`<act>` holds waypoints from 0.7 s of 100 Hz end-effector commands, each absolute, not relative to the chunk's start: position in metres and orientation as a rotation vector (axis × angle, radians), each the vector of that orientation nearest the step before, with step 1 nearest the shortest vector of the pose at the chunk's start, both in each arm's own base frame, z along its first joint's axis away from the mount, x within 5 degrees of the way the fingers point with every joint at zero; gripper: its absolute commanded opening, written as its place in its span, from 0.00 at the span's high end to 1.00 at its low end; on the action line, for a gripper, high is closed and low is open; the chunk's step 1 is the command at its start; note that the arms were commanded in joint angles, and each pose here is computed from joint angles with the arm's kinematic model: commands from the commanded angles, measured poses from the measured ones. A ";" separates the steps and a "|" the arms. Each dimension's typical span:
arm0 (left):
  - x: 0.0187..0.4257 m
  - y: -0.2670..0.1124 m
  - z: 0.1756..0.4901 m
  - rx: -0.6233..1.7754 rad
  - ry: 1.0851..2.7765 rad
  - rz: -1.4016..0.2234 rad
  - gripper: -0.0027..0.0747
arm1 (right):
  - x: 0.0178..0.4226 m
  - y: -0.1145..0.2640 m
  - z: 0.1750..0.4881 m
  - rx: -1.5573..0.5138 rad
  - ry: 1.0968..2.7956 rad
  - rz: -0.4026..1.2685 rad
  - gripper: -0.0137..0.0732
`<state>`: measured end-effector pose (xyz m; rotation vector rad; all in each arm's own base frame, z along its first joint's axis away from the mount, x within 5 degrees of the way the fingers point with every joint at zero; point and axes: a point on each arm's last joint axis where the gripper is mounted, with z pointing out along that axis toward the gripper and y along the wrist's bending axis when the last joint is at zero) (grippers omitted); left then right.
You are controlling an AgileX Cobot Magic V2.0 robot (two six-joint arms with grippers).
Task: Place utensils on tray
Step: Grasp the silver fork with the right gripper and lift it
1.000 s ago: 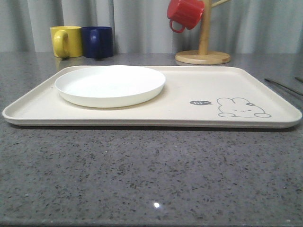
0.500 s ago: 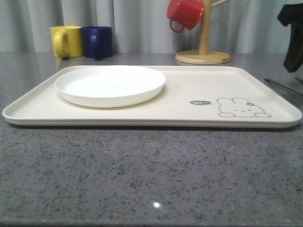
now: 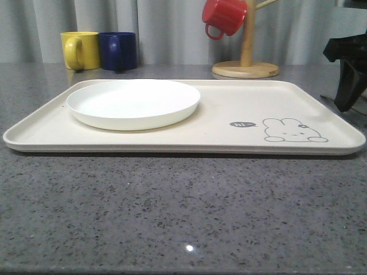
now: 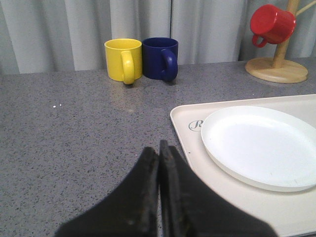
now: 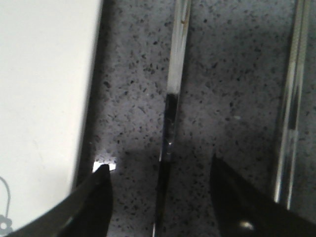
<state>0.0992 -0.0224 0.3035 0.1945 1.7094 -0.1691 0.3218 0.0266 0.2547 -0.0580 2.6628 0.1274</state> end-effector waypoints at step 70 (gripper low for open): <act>0.100 -0.022 0.319 0.175 1.609 -0.168 0.99 | 0.326 0.026 0.273 -0.077 2.578 0.115 0.84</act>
